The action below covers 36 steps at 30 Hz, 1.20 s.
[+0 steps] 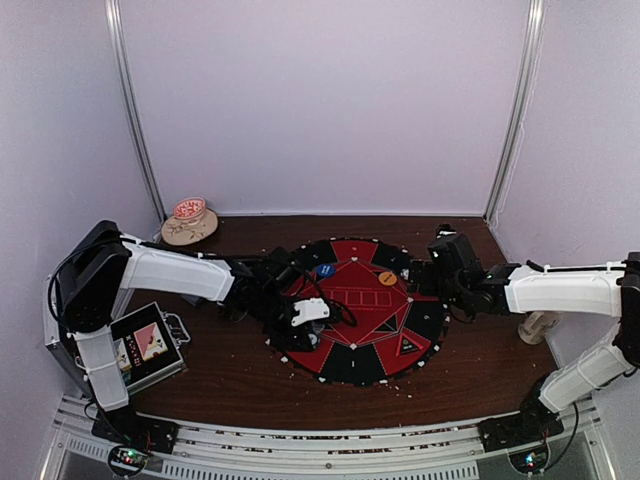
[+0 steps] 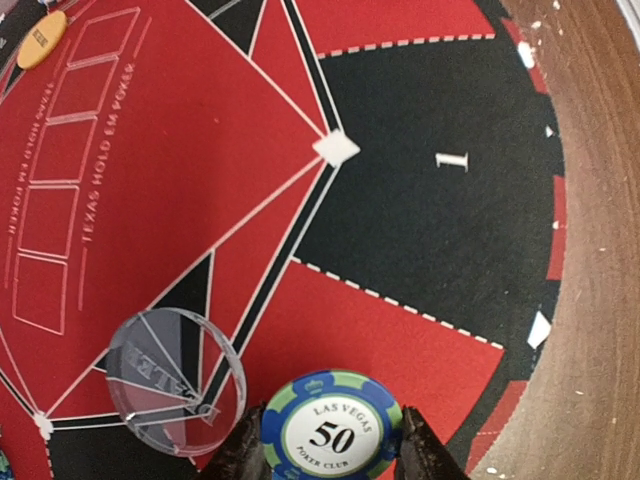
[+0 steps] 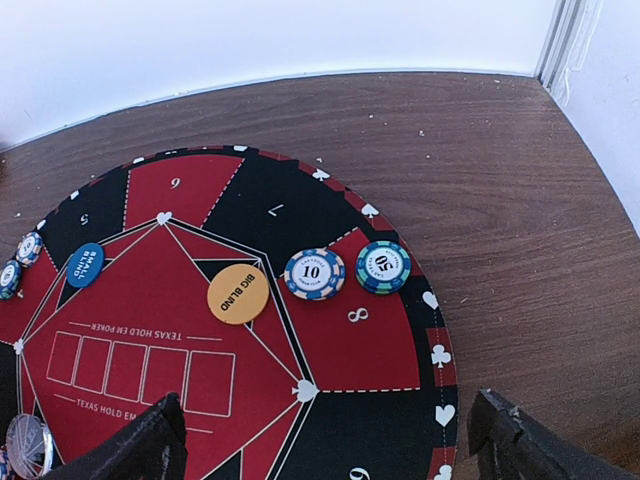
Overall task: Distribute texas hold em gaming equipment
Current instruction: Place the pile of poker chips at the dealer area.
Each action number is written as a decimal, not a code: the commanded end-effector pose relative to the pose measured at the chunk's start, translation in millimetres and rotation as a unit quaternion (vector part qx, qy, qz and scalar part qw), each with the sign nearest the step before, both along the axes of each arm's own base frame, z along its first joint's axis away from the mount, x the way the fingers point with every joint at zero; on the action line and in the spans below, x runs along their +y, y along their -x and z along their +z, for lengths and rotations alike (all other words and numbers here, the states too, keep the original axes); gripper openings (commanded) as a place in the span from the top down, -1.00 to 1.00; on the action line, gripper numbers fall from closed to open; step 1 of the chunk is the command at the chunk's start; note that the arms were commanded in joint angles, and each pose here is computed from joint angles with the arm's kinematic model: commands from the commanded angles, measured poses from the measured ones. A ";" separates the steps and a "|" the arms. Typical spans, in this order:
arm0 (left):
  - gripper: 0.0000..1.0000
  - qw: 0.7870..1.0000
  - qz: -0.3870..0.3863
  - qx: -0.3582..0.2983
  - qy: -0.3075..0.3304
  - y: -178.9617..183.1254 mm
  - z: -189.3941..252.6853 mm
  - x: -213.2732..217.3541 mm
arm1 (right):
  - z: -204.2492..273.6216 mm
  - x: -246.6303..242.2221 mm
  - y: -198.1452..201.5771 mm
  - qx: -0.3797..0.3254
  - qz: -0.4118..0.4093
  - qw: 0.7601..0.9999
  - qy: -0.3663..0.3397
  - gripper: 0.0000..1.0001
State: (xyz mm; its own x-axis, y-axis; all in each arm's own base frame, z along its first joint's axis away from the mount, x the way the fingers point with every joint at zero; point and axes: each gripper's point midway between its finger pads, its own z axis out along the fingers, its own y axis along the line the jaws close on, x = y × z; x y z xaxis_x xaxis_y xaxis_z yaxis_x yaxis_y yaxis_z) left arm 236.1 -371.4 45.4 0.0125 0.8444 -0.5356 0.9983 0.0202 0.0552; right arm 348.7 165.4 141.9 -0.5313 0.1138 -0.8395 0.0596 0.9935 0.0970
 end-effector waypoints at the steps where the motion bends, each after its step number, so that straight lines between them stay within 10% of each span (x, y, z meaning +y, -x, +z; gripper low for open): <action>1: 0.52 1.000 -0.008 -0.014 0.005 -1.5 -10.5 -5.4 | -0.9 -1.7 -0.8 -0.003 -0.002 1.000 -0.001 -1.00; 20: 0.43 1.000 -0.011 -0.014 -0.009 1.7 -24.3 -6.7 | 0.1 -0.5 -0.4 -0.003 0.003 1.000 -0.004 -1.00; 36: -0.05 1.000 -0.009 -0.019 -0.010 1.0 -18.4 -5.0 | 2.6 -0.2 0.0 -0.005 0.004 1.000 -0.006 -1.00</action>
State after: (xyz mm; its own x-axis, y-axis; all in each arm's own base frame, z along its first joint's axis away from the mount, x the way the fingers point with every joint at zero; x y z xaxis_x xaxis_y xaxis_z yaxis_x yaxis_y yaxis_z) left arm 233.3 -371.5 21.4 0.0250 0.8630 -0.5046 0.9977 0.0100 0.0666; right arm 348.7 168.7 142.1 -0.5343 0.1164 -0.8372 0.0462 0.9930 0.1086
